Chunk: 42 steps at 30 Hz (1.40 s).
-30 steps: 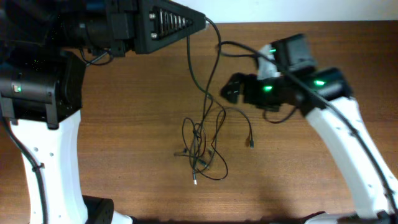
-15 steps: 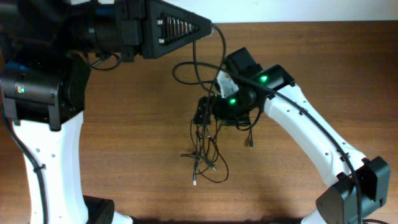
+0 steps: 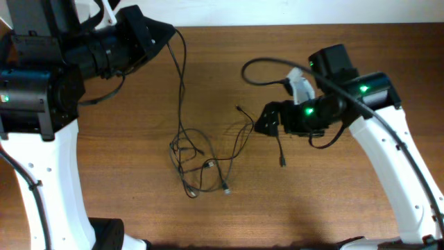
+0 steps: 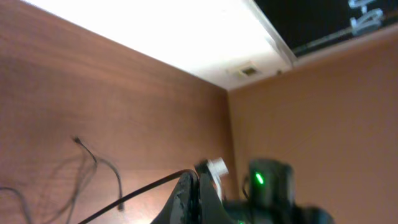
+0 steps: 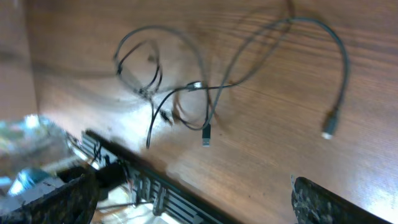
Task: Untangle cables
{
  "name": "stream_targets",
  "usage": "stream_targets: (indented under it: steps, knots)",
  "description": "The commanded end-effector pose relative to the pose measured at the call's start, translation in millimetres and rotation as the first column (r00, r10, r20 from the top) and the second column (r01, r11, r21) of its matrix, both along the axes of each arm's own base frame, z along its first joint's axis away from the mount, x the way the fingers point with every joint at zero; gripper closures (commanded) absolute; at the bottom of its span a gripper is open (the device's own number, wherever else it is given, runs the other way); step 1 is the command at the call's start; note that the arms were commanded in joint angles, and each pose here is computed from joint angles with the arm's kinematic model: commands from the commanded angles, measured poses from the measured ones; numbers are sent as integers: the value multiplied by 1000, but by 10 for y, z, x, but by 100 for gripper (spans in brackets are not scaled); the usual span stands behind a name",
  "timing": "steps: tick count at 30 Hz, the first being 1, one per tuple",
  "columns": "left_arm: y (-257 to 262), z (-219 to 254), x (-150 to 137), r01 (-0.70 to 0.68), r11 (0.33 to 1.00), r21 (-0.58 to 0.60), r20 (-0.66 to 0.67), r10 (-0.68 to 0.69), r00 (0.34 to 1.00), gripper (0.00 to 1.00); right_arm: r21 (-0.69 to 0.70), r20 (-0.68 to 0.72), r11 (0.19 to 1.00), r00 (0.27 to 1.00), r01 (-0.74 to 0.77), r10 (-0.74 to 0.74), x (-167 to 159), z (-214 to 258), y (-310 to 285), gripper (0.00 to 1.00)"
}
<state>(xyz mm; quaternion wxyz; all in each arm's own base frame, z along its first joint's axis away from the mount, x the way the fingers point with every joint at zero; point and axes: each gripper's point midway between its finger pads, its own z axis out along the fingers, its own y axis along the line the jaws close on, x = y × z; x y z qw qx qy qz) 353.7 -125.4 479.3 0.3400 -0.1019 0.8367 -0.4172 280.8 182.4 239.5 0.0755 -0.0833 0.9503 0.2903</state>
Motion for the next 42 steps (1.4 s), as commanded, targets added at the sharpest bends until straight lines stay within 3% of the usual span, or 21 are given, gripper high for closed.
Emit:
stream_targets:
  steps: [1,5,9,14,20,25,30,42]
  knots:
    - [-87,245,65,36,999,-17,120,-34,992,100,17,63,994,992,-108,107,-84,61,275,2]
    - [-134,650,140,10,970,-243,121,20,992,100,62,103,991,989,-116,109,-75,147,565,2]
    - [-227,823,102,27,930,-368,79,3,997,100,56,205,989,971,-136,122,21,217,757,2]
    - [-380,876,-64,148,912,-383,96,-120,988,100,-52,253,995,965,84,-68,332,142,545,2]
    - [-419,1012,-107,163,873,-459,74,-145,987,100,-68,230,998,973,10,6,295,-48,813,2]
    - [-528,1243,-326,309,820,-481,152,-269,951,100,-42,314,999,949,7,6,430,18,999,2]
    - [-548,1307,-472,336,799,-499,145,-305,941,100,10,373,1000,928,3,-6,596,86,1138,2]
    - [-501,1592,-1001,387,793,-470,243,-305,921,100,-47,248,996,967,73,-59,957,-789,1350,1]
